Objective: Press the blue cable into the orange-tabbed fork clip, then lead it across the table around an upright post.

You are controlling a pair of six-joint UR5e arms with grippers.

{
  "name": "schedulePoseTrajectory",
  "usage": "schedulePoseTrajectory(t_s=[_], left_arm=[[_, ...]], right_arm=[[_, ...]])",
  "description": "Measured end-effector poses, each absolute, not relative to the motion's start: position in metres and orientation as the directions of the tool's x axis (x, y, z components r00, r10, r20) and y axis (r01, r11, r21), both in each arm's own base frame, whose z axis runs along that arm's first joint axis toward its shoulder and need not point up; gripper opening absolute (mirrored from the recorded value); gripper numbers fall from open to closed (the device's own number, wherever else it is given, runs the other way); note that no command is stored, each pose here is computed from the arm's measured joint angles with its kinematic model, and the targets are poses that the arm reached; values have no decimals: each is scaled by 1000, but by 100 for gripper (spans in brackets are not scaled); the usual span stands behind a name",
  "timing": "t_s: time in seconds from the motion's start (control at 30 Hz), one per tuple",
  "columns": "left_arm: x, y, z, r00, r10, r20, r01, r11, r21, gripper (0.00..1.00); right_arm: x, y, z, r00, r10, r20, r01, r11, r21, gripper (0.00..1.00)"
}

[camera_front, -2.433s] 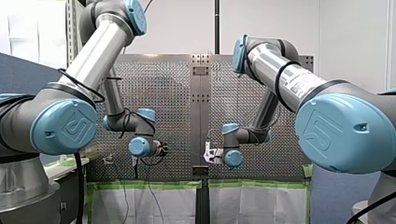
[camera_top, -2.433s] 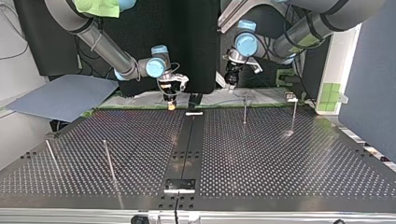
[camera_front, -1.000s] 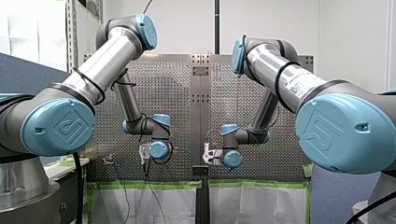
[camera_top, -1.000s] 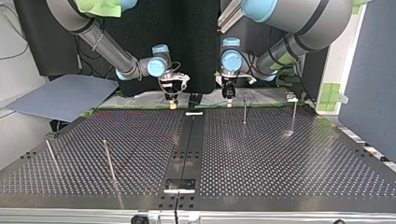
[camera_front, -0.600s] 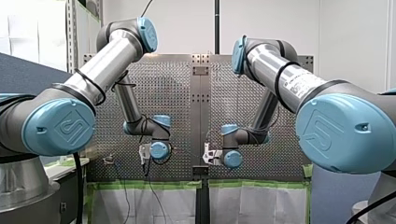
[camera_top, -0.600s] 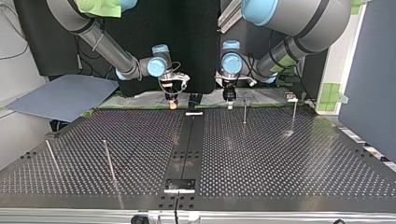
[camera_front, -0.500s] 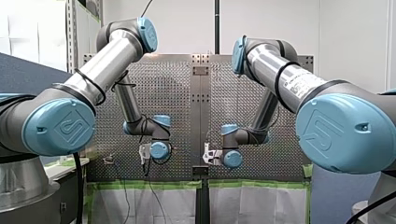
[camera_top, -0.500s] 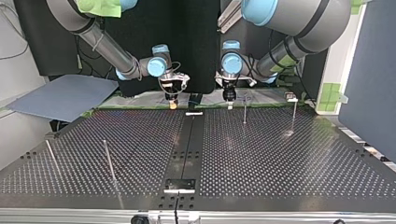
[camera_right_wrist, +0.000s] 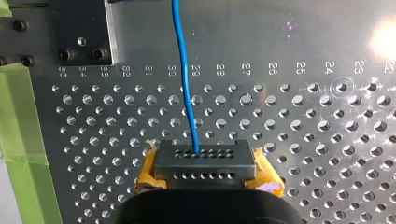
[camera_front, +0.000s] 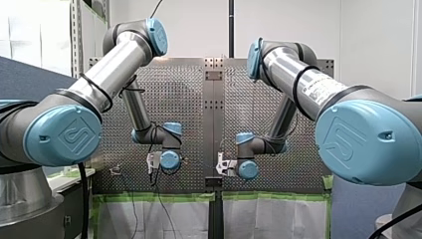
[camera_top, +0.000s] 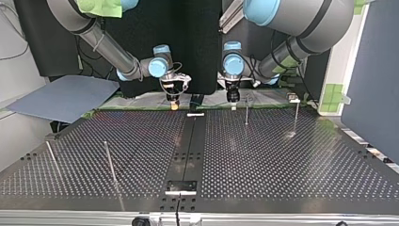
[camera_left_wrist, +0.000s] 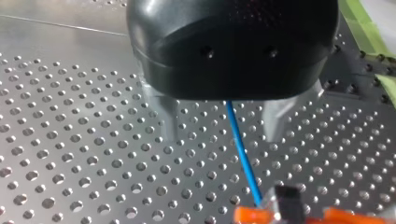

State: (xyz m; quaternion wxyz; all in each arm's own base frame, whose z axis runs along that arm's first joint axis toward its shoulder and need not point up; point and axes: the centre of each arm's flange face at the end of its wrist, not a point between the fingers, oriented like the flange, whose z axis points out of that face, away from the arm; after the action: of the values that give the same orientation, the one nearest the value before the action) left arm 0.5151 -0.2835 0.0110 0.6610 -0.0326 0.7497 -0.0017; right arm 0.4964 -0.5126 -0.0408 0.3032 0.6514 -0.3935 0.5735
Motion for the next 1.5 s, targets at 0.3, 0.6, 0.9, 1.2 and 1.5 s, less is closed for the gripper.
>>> schedulePoseTrajectory(t_s=[0.3,0.6,0.9,1.2,1.5], left_arm=[[515,-283,11,-120,-34,-992,-51,998,-28,34],[516,-283,11,-117,-51,-992,-53,998,-46,2],[514,-283,11,-128,-57,-990,-52,997,-51,2],[520,-290,20,-149,-40,-988,-54,998,-32,2],[518,-301,62,-147,-31,-989,-66,998,-21,2]], right_arm=[[496,-512,-42,34,-167,985,-860,-507,-56,0],[497,-511,-42,34,-167,985,-860,-508,-56,0],[497,-511,-43,35,-170,985,-859,-508,-57,0],[495,-513,-36,47,-161,986,-869,-493,-39,0],[496,-518,9,57,-152,987,-881,-473,-22,0]])
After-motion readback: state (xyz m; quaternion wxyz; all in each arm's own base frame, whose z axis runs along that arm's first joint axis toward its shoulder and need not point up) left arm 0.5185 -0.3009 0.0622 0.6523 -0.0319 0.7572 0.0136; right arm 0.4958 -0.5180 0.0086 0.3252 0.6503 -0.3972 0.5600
